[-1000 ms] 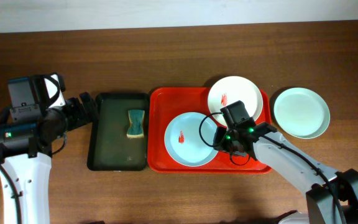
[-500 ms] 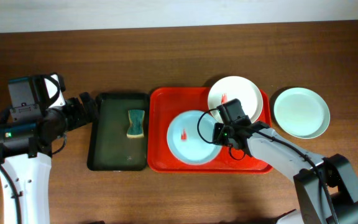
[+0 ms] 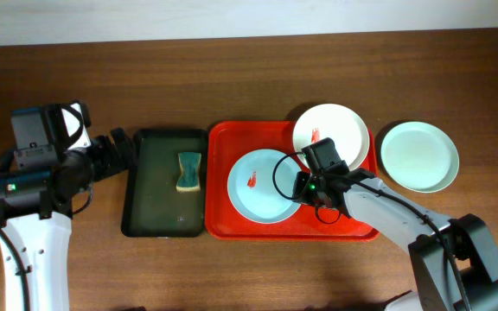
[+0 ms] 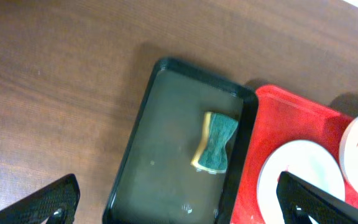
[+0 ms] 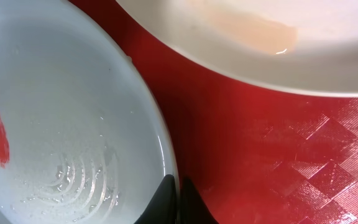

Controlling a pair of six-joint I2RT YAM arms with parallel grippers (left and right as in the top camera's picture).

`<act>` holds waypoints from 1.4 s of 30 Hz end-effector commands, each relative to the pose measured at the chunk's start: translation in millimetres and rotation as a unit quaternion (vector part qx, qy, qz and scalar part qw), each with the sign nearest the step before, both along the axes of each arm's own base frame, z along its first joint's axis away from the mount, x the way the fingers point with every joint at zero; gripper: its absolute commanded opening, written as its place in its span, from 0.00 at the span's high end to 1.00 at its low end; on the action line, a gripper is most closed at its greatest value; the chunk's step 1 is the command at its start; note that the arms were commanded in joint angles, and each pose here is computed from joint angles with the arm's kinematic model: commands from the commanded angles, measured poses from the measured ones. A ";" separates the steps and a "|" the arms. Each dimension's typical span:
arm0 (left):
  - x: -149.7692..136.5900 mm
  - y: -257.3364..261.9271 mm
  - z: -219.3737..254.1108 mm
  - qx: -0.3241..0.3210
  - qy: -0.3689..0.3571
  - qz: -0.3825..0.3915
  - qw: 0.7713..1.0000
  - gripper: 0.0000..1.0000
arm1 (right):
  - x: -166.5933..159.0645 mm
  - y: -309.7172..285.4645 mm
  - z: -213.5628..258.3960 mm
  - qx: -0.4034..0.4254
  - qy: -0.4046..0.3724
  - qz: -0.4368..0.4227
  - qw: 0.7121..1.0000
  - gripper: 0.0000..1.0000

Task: Clean dirty plates on tray and stack at the side
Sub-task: 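Hold the light-blue plate with the right gripper while moving the left arm to the sponge, then lower the left gripper onto the green-yellow sponge and grasp it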

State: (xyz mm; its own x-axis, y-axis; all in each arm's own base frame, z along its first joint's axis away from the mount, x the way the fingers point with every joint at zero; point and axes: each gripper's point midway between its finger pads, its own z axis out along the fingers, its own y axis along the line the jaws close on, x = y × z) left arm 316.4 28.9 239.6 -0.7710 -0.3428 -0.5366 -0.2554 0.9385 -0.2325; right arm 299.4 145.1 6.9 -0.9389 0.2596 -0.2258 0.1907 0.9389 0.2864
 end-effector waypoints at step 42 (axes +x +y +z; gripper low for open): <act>49.7 -108.8 -233.0 0.087 0.343 -0.140 0.925 0.69 | -9.0 -1.2 -4.0 -0.012 0.014 0.026 0.999 0.91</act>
